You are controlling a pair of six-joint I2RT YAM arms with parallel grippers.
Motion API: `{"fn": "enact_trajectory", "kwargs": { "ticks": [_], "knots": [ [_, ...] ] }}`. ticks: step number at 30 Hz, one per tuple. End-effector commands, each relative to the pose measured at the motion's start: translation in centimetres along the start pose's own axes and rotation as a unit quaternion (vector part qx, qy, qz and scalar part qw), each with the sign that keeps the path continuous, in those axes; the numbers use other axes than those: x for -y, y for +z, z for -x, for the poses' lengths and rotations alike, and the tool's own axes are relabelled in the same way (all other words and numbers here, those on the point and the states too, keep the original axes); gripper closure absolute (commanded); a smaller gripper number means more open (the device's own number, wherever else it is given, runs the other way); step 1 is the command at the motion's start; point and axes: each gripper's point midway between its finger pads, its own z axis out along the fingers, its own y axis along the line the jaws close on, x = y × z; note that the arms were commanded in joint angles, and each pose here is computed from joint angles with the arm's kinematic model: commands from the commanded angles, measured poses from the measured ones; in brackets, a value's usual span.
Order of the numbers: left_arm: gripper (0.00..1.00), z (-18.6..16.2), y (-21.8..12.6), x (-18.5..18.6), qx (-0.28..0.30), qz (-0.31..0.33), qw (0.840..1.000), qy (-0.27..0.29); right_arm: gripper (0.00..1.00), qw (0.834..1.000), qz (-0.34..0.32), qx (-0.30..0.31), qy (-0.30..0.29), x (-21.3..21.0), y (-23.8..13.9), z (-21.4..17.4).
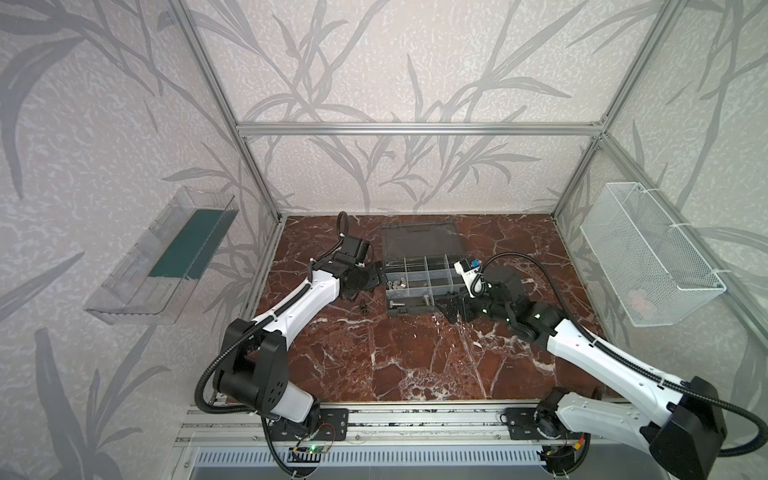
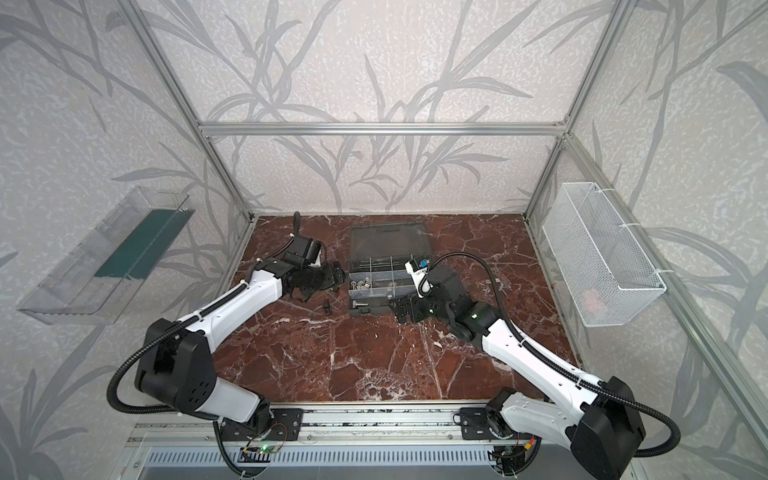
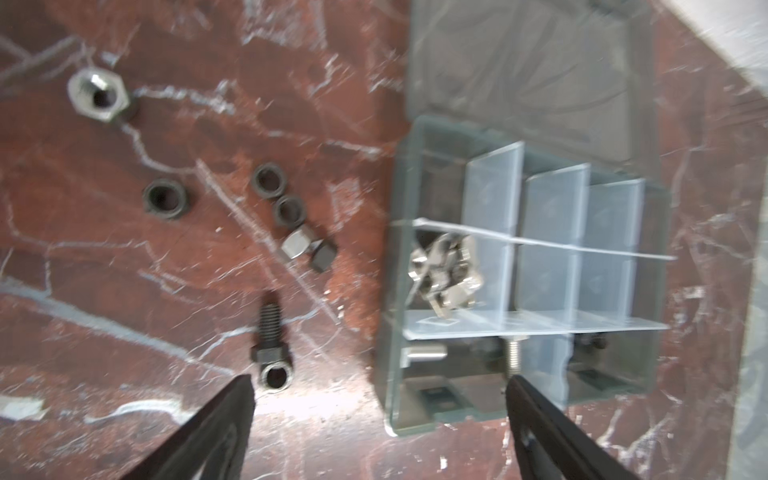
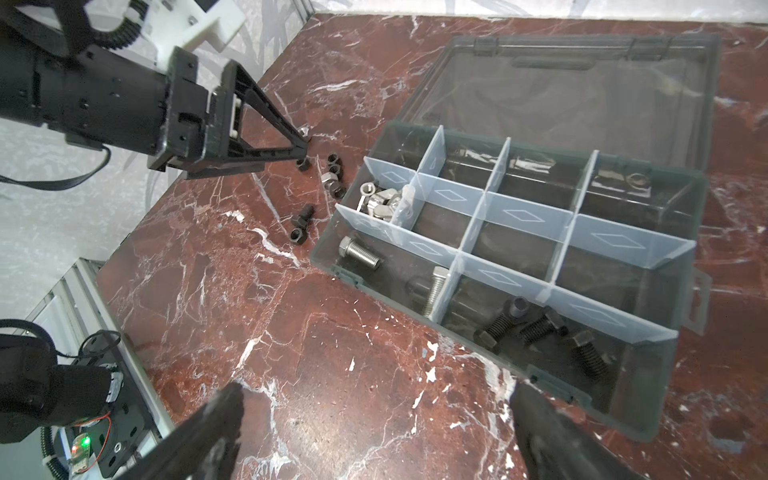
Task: Sort the screws and nuts into containers
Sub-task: 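Move the open left gripper back over the pile while the right gripper draws back, then lower the left gripper onto another black bolt and close on it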
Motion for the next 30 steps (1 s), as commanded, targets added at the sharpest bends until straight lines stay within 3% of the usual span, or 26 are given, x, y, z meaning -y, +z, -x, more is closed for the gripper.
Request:
{"fn": "enact_trajectory", "kwargs": {
  "ticks": [1,15,30],
  "knots": [
    [0.12,-1.1,1.2,-2.1,-0.020,0.030,0.999,-0.002,0.01,1.000,0.007,0.020,-0.012,-1.2,0.2,1.4],
    [0.37,-1.6,6.7,-5.9,-0.068,0.125,0.990,0.025,0.01,1.000,0.013,0.002,-0.015,-2.5,1.1,-0.1],
    [0.60,-1.4,8.8,-7.3,-0.083,0.170,0.981,0.050,0.01,1.000,0.006,0.000,-0.016,-2.1,1.1,-0.6]
  ]
}}
